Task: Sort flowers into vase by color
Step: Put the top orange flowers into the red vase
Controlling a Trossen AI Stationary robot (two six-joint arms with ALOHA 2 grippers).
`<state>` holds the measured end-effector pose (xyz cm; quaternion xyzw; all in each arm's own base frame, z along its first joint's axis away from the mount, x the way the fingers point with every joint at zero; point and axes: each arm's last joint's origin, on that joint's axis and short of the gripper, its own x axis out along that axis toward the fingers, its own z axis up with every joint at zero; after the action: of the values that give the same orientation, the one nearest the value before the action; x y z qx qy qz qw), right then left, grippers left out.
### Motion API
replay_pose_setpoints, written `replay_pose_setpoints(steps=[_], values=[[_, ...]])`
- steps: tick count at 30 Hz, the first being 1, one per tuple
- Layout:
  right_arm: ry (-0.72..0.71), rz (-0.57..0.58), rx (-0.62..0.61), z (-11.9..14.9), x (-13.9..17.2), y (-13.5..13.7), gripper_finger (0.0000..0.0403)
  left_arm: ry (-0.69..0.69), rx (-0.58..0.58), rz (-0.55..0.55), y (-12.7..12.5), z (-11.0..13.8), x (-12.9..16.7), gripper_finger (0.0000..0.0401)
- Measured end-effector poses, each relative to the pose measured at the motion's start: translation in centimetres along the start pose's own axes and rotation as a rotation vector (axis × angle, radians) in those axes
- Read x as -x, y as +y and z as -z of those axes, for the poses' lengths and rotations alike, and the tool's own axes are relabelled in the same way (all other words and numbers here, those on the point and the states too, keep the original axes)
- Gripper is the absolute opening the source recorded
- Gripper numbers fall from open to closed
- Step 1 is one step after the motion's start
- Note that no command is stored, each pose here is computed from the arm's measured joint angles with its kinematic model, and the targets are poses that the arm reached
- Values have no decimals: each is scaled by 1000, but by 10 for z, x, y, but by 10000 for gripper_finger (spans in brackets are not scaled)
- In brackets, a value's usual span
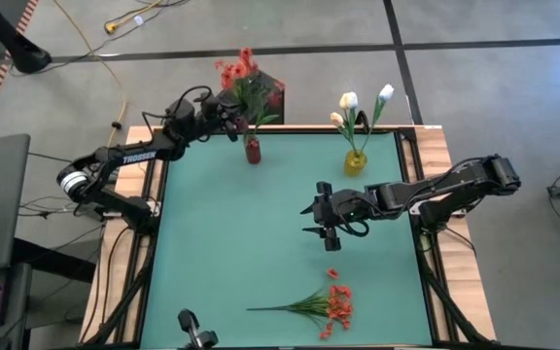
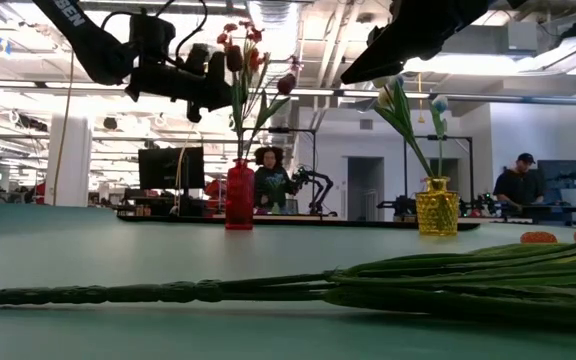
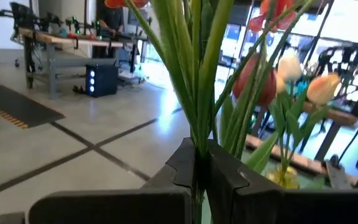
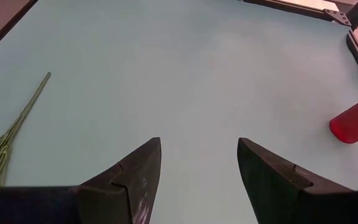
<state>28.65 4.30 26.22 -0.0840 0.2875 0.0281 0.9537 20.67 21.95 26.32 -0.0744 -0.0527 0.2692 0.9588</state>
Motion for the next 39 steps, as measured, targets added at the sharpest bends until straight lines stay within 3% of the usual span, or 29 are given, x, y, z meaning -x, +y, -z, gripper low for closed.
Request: replay_pose_setpoints(steps=[9,22,39], values=[[0,0,3,0,0,0,239,91,-37,4,-5,12,-3,4],[10,-1,3,1,0,0,239,168,29,34,6,57,-24,4],[11,-1,0,1,0,0,239,284,-6,63,7,69,-23,4]])
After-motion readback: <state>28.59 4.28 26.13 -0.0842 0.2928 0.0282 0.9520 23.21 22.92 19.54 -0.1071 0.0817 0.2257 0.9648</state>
